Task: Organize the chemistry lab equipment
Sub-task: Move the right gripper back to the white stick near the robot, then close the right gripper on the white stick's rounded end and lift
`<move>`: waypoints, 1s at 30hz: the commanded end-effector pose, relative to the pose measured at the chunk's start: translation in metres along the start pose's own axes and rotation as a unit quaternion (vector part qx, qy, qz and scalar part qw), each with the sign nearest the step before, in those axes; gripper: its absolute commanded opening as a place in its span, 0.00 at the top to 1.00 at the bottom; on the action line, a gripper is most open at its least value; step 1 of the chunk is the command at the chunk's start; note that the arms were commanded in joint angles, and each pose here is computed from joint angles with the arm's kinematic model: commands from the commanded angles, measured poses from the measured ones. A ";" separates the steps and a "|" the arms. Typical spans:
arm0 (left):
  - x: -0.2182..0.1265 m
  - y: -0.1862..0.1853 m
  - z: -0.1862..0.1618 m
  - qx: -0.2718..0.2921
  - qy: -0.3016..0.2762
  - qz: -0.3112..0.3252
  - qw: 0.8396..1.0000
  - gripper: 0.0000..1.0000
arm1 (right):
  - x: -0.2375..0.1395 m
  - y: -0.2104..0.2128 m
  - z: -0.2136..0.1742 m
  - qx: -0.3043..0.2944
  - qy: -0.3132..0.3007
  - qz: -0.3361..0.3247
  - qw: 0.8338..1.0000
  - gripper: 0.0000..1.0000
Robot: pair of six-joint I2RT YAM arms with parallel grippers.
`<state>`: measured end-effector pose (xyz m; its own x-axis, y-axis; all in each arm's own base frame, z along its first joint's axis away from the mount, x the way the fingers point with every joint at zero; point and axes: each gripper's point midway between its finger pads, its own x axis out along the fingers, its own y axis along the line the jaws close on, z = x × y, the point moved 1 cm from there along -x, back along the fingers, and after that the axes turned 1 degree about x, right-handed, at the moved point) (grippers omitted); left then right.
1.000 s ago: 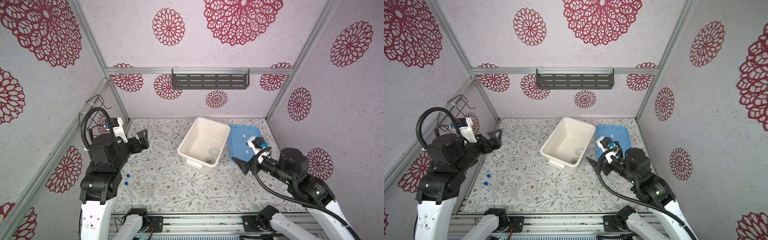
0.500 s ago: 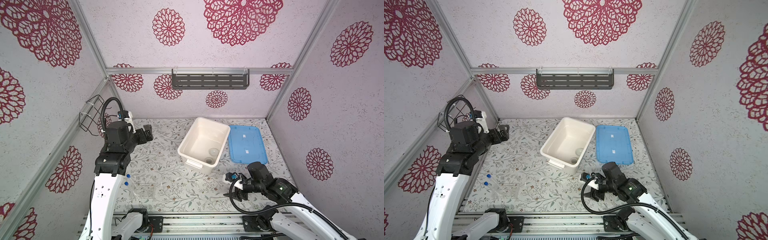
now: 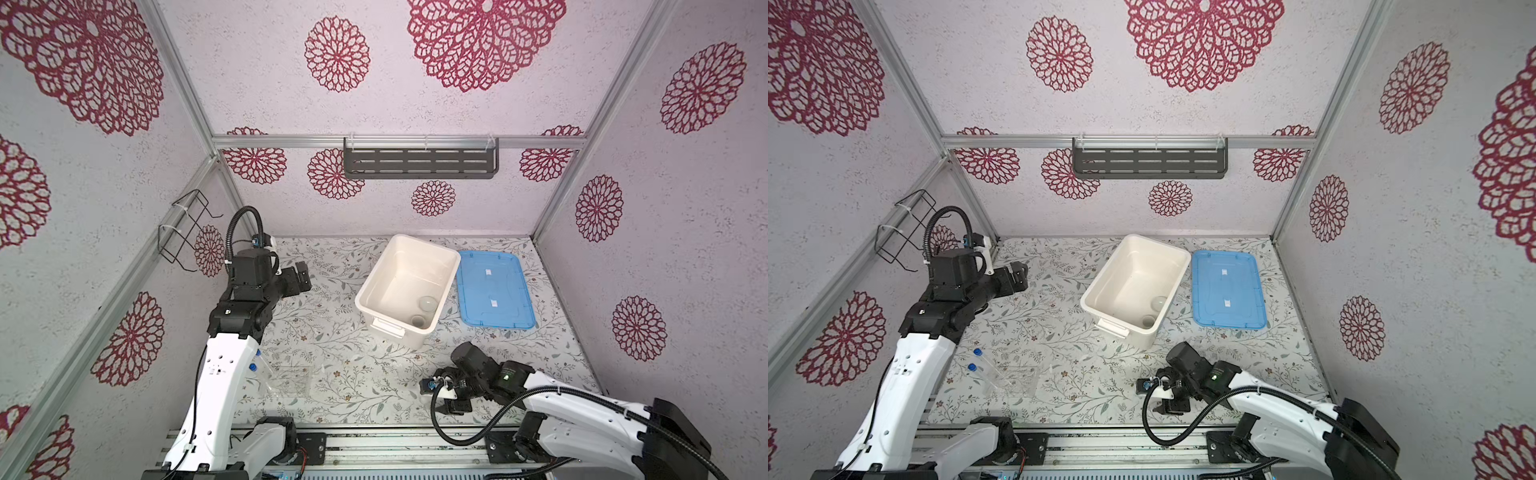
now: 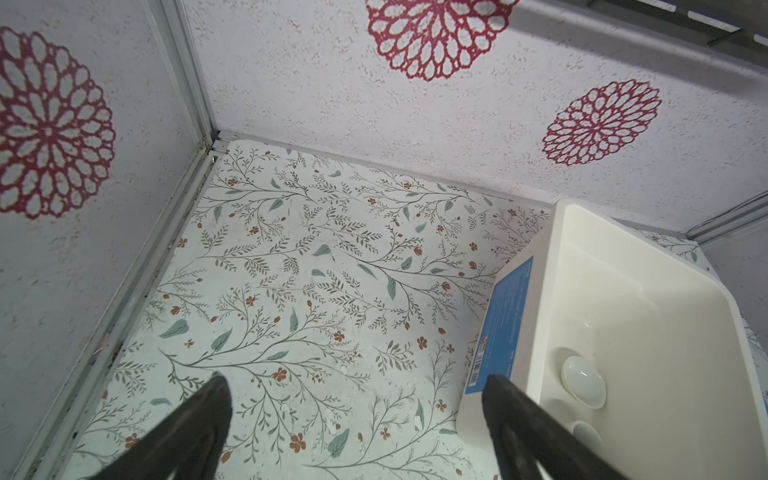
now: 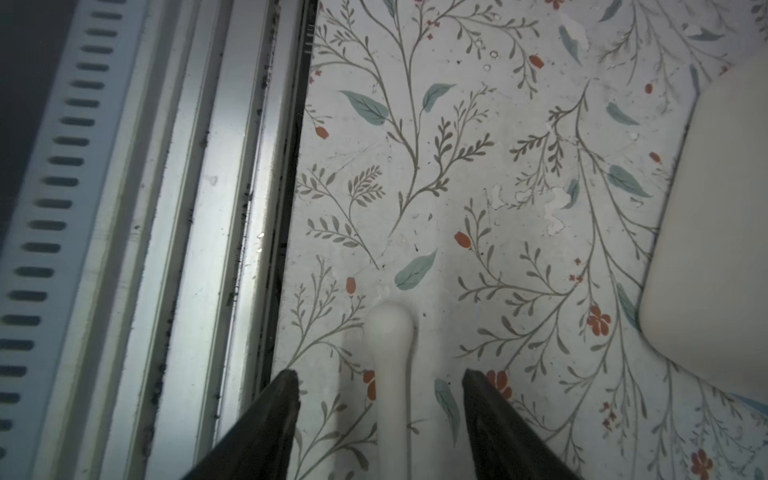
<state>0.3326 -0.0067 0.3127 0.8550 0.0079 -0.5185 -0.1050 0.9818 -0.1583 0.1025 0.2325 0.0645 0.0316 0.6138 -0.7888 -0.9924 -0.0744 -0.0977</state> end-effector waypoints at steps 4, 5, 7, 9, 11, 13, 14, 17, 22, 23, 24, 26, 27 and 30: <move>-0.007 0.001 -0.002 -0.006 -0.009 -0.005 1.000 0.02 | 0.012 -0.017 0.013 -0.044 -0.002 -0.016 0.999 0.34; -0.007 0.001 -0.004 -0.007 -0.007 -0.006 1.000 0.03 | 0.014 -0.016 0.010 -0.047 0.008 -0.008 0.999 0.35; -0.009 0.000 -0.008 -0.011 -0.003 -0.008 1.000 0.03 | 0.019 -0.013 0.002 -0.054 0.033 0.009 0.998 0.37; -0.011 0.000 -0.009 -0.013 -0.002 -0.010 1.000 0.02 | 0.022 -0.010 -0.005 -0.060 0.052 0.022 0.997 0.38; -0.013 0.001 -0.011 -0.013 -0.001 -0.011 1.000 0.03 | 0.025 -0.008 -0.009 -0.060 0.064 0.027 0.996 0.40; -0.014 0.000 -0.014 -0.012 0.002 -0.012 1.000 0.03 | 0.027 -0.008 -0.008 -0.061 0.068 0.031 0.995 0.43; -0.015 0.001 -0.015 -0.013 0.003 -0.011 1.000 0.03 | 0.028 -0.007 -0.009 -0.062 0.072 0.037 0.995 0.47; -0.014 0.001 -0.019 -0.016 0.007 -0.014 1.000 0.03 | 0.033 0.002 -0.012 -0.068 0.094 0.076 0.990 0.53; -0.015 -0.001 -0.020 -0.020 0.010 -0.018 1.000 0.03 | 0.039 0.011 -0.015 -0.059 0.120 0.114 0.984 0.58; -0.015 0.000 -0.020 -0.019 0.010 -0.017 1.000 0.03 | 0.039 0.011 -0.014 -0.056 0.120 0.113 0.985 0.60; -0.016 0.000 -0.021 -0.019 0.011 -0.016 1.000 0.03 | 0.039 0.010 -0.015 -0.055 0.121 0.111 0.985 0.61; -0.017 0.001 -0.022 -0.018 0.012 -0.015 1.000 0.03 | 0.039 0.009 -0.017 -0.055 0.119 0.098 0.987 0.64; -0.017 0.001 -0.022 -0.017 0.013 -0.014 1.000 0.03 | 0.038 0.007 -0.018 -0.056 0.118 0.085 0.988 0.65; -0.018 0.001 -0.023 -0.013 0.014 -0.013 1.000 0.03 | 0.034 0.003 -0.021 -0.057 0.111 0.060 0.990 0.65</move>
<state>0.3098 -0.0112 0.3031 0.8450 -0.0253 -0.5342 -0.0942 0.9762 -0.1952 0.1044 0.2495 0.0279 -0.0761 0.4336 -0.8979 -0.9674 -0.2504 -0.0389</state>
